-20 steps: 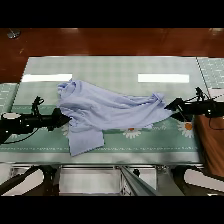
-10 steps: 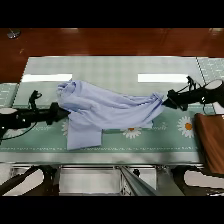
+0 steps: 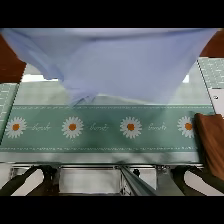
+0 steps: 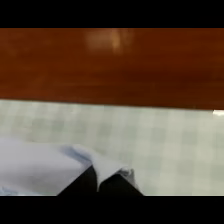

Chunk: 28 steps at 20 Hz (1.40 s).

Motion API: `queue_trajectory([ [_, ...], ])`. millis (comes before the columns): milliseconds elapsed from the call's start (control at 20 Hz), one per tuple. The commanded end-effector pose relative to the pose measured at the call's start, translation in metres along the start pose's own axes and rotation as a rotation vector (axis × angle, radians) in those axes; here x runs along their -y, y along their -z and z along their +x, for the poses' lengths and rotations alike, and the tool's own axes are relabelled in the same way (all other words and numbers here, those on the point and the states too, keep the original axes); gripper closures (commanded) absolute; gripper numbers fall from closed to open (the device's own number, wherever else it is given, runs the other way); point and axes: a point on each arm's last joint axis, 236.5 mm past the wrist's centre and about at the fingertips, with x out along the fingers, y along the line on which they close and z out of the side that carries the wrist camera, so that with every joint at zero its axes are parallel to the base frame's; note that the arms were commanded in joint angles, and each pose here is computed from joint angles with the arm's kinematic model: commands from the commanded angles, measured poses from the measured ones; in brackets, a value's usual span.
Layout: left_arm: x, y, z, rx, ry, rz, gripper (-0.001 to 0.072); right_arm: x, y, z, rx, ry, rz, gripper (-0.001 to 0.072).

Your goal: Fold the shirts.

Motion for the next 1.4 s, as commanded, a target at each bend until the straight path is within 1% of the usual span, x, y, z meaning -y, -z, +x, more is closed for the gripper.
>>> queue_trajectory([
  [0,0.071,-0.062,-0.071,0.185,-0.142,0.293,0.0691,-0.043,-0.039,-0.107,0.219,0.074,-0.115,0.0689],
  [100,0.091,-0.069,-0.112,0.243,-0.275,0.435,0.0691,-0.059,-0.032,-0.15,0.264,0.111,-0.141,0.0689],
  [150,0.101,-0.068,-0.132,0.268,-0.331,0.477,0.0691,-0.064,-0.026,-0.171,0.283,0.135,-0.135,0.0689],
  [250,0.113,-0.06,-0.17,0.321,-0.436,0.492,0.0691,-0.075,-0.016,-0.204,0.321,0.164,-0.145,0.0689],
  [350,0.13,-0.049,-0.204,0.367,-0.504,0.54,0.0691,-0.09,-0.003,-0.231,0.343,0.163,-0.156,0.0689],
  [500,0.152,-0.03,-0.252,0.424,-0.517,0.582,0.069,-0.105,0.021,-0.255,0.332,0.164,-0.167,0.0689],
  [650,0.152,-0.014,-0.264,0.388,-0.463,0.599,0.0691,-0.11,0.034,-0.264,0.317,0.165,-0.168,0.0689],
  [800,0.108,0.001,-0.236,0.238,-0.538,0.564,0.069,-0.1,0.051,-0.247,0.223,0.166,-0.134,0.0689],
  [1000,0.021,0.051,-0.146,-0.048,-0.595,0.422,0.069,-0.079,0.093,-0.166,-0.001,0.063,-0.041,0.0689],
  [1150,-0.048,0.09,-0.066,-0.189,-0.614,0.309,0.069,-0.04,0.129,-0.082,-0.117,0.028,0.075,0.0689],
  [1300,-0.111,0.119,0.005,-0.267,-0.641,0.21,0.069,0.014,0.169,0.005,-0.234,0.053,0.177,0.0689],
  [1350,-0.13,0.125,0.029,-0.288,-0.646,0.195,0.0689,0.032,0.178,0.035,-0.268,0.055,0.184,0.0689],
])
